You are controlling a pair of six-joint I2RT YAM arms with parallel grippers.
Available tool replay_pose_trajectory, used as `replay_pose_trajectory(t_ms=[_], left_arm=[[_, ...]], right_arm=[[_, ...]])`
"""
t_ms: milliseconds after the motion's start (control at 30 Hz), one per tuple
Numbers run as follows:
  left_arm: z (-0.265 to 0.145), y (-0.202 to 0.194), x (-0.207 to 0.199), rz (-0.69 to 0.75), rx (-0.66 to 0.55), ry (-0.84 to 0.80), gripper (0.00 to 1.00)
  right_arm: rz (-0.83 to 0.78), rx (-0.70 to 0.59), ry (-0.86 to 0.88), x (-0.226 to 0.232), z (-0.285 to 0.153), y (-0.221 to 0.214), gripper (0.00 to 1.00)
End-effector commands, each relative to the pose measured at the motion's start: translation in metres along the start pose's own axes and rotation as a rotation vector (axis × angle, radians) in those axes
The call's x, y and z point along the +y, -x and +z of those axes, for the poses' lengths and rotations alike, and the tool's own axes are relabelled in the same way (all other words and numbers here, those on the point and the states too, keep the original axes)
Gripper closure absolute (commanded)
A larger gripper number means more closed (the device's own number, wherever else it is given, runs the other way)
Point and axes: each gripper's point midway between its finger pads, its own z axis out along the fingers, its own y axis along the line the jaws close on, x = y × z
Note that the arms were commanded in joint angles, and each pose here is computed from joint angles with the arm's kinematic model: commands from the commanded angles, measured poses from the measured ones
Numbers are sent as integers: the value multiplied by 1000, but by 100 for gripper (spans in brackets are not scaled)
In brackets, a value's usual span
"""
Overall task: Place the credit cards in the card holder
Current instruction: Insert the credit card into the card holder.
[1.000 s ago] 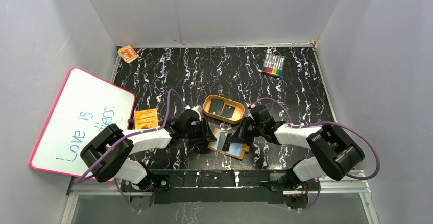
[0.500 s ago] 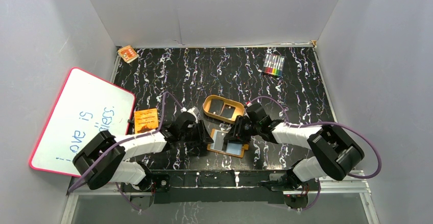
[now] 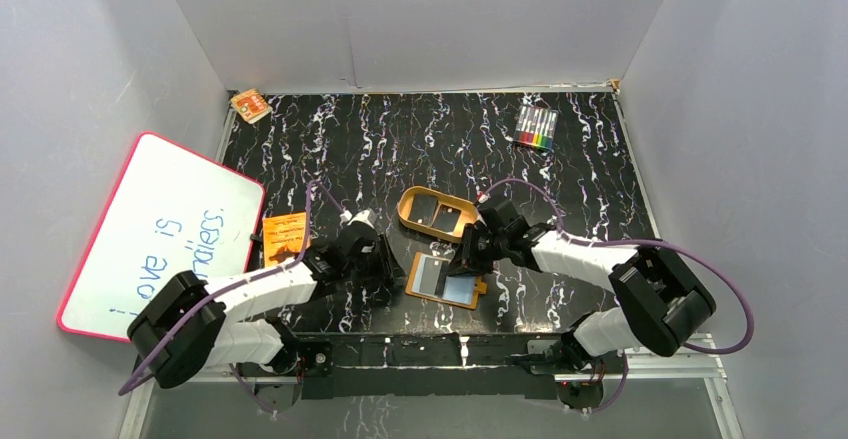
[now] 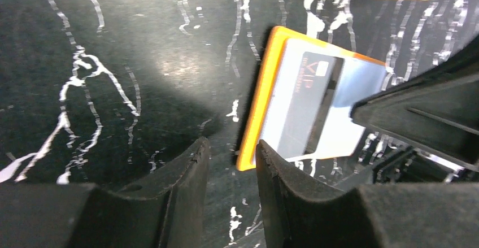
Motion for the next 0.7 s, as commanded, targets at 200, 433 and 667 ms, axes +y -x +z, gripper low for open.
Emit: replay_pose_trajectory(t_ms=[200,433,667], left_arm=[[6,-2,20,29,14,110,68],[10,-12,15,34,58,64,69],[13,-19,7,35,95,2,70]], right_arm=[[-48,43,-61,-5,9,0,88],[-44,71,-93,-11,16,-4,92],[-61,81,-74,0,23,-4,94]])
